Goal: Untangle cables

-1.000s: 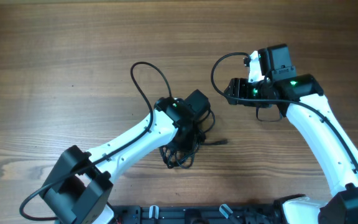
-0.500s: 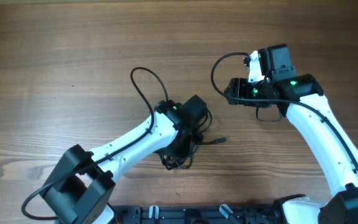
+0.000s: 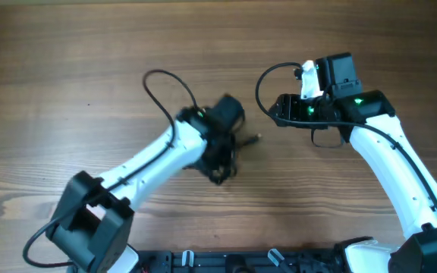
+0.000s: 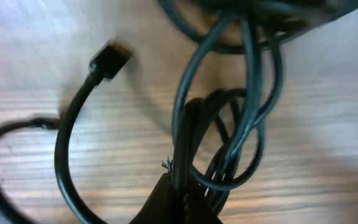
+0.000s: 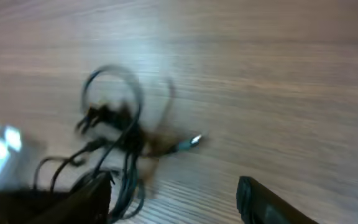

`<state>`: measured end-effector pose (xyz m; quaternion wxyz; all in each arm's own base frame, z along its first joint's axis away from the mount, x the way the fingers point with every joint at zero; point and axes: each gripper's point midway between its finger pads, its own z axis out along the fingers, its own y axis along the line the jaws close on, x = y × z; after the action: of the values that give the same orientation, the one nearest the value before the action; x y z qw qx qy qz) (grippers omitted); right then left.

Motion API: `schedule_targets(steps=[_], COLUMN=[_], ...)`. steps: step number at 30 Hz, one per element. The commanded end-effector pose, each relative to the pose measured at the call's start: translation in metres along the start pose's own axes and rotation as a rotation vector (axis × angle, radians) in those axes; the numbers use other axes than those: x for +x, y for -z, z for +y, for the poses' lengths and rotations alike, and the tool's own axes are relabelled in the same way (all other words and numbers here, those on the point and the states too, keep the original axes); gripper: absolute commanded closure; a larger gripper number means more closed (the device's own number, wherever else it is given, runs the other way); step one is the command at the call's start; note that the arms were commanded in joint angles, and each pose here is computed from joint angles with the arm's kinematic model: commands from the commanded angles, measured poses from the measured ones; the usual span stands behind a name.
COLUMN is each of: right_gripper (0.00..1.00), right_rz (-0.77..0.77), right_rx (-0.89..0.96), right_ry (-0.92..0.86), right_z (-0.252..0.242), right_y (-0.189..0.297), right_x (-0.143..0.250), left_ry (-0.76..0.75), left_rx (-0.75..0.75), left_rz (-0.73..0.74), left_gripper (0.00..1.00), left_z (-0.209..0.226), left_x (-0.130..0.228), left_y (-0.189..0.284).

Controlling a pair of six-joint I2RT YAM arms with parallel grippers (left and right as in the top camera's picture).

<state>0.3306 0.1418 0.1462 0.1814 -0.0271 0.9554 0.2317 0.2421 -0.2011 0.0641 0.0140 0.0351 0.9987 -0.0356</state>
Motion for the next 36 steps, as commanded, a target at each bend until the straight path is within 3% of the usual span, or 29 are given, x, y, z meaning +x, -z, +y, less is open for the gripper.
schedule_targets(steps=[1,3,5,11,14,21,33,36], right_gripper=[0.34,0.37,0.37,0.39,0.39,0.44,0.7,0.87], right_rz=[0.016,0.023,0.029,0.058,0.053,0.133,0.191,0.179], right_rx=[-0.243,-0.374,-0.387,-0.283,-0.186,-0.163,-0.249,-0.257], right_ry=[0.115,0.131,0.101,-0.059,-0.122,-0.232,-0.314,-0.309], right_z=[0.044,0.07,0.078,0.084,0.083,0.078,0.089,0.09], right_y=[0.006,0.012,0.011,-0.003,-0.015,-0.05,-0.079,-0.08], right_x=[-0.001,0.0,0.0,0.008,0.012,0.02,0.018,0.015], left_ry=[0.081,0.148,0.177,0.244,0.179,0.171,0.168,0.167], left_rx=[0.18,0.281,0.356,0.508,0.608,0.622,0.631,0.63], left_rz=[-0.046,-0.045,-0.032,-0.036,-0.05,-0.068,-0.089,-0.089], left_gripper=[0.96,0.96,0.96,0.96,0.96,0.96,0.96,0.96], left_z=[-0.008,-0.003,-0.004,0.009,-0.001,-0.003,-0.005,-0.005], left_x=[-0.038,-0.054,-0.06,-0.08,-0.084,-0.088,-0.093,-0.093], left_y=[0.036,0.047,0.052,0.066,0.076,0.078,0.08,0.08])
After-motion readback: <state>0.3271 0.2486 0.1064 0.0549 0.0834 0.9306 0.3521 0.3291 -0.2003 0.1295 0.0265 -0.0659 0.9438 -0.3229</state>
